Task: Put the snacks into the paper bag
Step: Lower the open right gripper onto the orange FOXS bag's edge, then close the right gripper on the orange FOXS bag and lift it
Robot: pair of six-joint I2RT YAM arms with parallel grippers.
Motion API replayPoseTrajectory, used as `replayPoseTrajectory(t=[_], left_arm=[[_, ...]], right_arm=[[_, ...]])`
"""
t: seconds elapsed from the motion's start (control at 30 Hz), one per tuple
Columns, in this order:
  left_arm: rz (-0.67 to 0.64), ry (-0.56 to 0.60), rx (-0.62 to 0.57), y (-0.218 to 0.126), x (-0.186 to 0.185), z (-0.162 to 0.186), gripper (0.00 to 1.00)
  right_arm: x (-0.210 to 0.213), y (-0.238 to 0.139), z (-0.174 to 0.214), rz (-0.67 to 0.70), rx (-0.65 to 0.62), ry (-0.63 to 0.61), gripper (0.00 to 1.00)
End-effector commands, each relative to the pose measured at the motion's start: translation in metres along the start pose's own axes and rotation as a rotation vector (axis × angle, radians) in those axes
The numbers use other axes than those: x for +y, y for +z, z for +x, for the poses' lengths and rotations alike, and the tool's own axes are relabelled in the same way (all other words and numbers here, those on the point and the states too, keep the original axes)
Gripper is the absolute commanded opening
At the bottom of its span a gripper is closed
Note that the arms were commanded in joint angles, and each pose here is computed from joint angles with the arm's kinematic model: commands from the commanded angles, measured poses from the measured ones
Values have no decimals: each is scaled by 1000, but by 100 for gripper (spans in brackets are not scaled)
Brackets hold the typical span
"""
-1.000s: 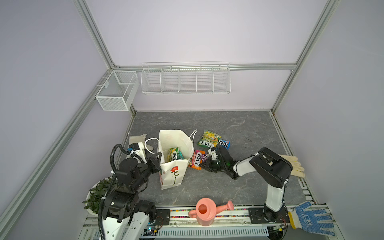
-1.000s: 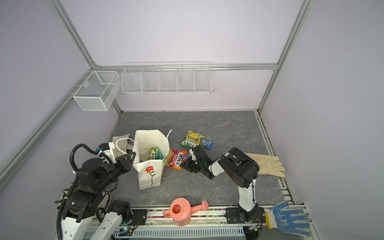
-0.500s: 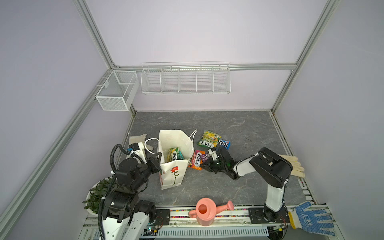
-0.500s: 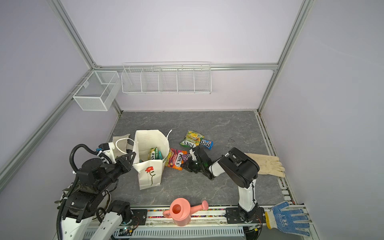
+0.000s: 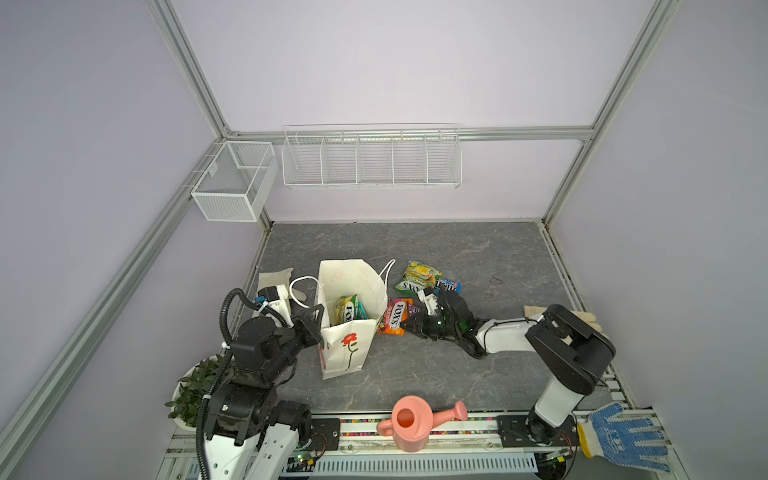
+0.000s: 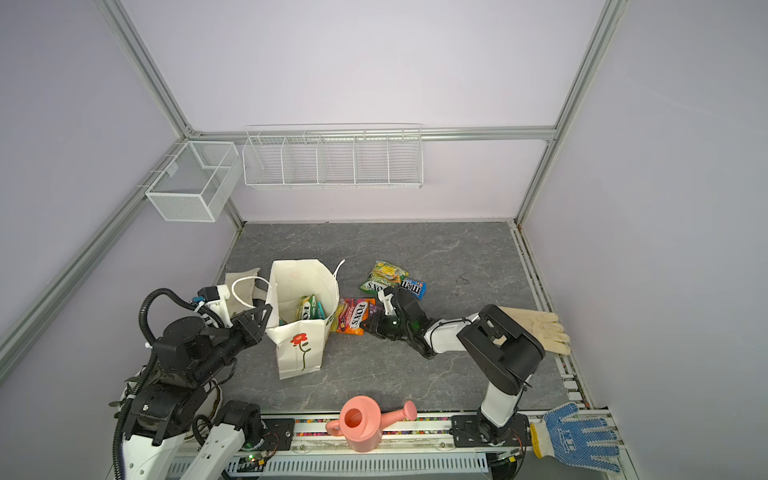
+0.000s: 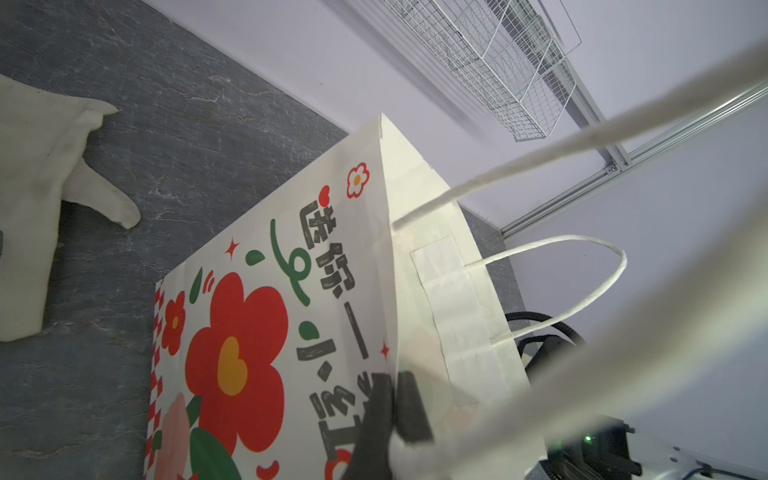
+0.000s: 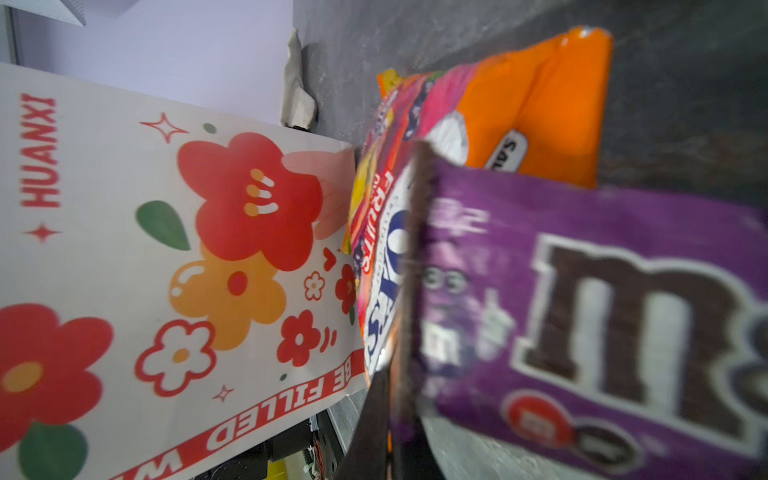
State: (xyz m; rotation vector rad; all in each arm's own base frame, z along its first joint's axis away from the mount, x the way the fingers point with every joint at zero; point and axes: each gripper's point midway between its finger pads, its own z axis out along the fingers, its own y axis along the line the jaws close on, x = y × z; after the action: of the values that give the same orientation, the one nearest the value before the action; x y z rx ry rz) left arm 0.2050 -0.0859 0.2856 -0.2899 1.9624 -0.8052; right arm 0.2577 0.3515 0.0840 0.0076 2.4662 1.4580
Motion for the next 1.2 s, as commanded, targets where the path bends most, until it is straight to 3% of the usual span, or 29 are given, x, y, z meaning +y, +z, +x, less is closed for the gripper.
replayPoseTrajectory(t=[0.0,0.33,1.17], left_arm=[[55,14,-39,-4,-13,-10,0],[78,7,-17,2,-17,-8,0],[195,108,111,21,-68,-10,0]], right_arm=[[18,-15,-11,60,-30,-104,7],[30,-54,-20,165,-89,-220,7],[52,-105,-26,159,-200,-304,6]])
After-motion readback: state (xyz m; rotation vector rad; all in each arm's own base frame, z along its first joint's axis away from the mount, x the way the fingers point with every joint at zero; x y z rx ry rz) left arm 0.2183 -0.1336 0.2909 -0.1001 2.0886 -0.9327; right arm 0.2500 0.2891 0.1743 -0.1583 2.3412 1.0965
